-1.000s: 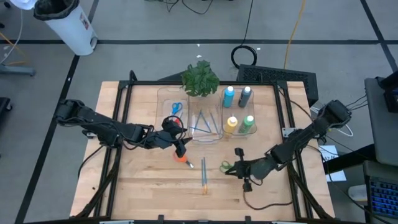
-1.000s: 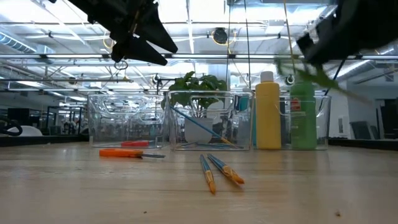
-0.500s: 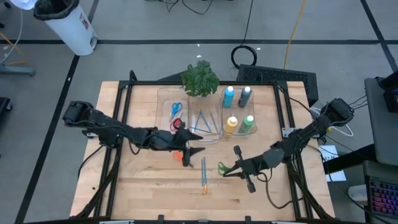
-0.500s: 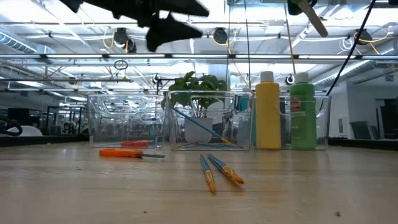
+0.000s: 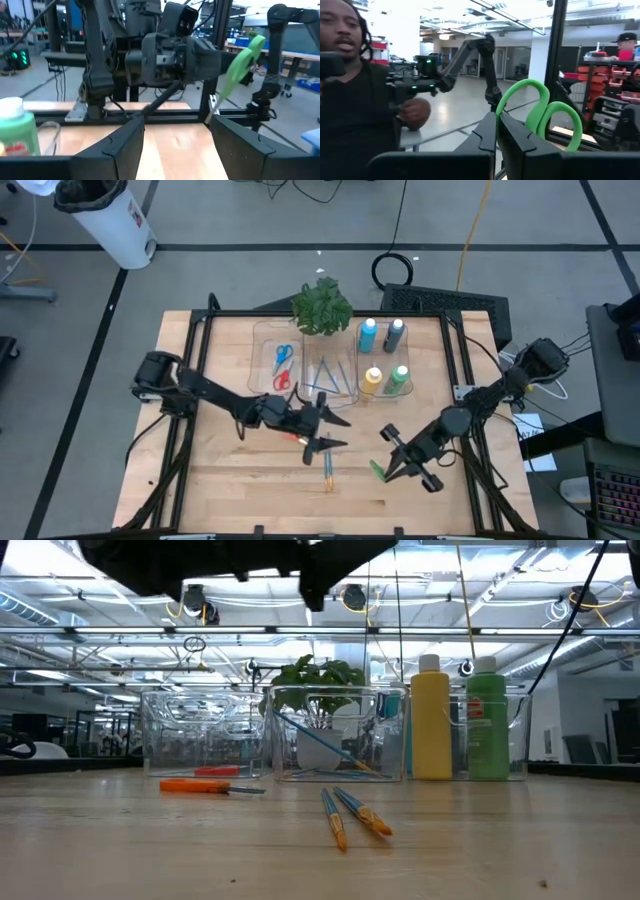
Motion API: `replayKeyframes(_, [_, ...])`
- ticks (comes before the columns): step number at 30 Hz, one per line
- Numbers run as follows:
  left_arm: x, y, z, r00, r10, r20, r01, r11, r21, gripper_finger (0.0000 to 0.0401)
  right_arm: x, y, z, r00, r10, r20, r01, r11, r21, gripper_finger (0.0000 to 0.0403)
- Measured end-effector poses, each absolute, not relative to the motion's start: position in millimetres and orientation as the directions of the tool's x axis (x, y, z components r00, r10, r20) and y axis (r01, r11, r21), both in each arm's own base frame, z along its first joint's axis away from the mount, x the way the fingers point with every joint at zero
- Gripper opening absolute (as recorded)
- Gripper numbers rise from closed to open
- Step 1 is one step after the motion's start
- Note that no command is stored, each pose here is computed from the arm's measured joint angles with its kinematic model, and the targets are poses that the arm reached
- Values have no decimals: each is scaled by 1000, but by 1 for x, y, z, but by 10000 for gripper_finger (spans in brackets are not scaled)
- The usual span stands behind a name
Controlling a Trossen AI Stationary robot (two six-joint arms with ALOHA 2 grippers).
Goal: Pick & Place Paint Supplies
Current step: Put the green scissors into the left transparent bin
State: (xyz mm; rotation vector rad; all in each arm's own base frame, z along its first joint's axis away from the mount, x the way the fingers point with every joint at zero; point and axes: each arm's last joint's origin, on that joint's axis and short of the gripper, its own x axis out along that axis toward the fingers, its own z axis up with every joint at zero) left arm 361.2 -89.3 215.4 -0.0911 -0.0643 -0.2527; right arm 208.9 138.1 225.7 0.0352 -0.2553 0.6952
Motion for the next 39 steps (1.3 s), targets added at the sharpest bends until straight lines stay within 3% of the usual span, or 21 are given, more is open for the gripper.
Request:
replayKeyframes(12, [411,-126,233,897,-435,79,433,900,44,237,217,135,217,777,591,215,-604,797,-8,0])
replayKeyframes(19, [417,-135,238,896,-443,12,442,896,52,237,217,134,216,782,585,212,-598,801,-6,0])
replayKeyframes(27, [418,-134,237,901,-435,1,433,896,97,233,220,132,214,854,487,184,-498,867,19,0])
replayKeyframes(32, [418,-134,237,900,-435,2,432,895,108,180,220,132,214,855,484,184,-496,868,20,0])
replayKeyframes(39, [417,-134,236,896,-444,-4,442,891,102,59,220,131,214,865,466,183,-478,878,24,0])
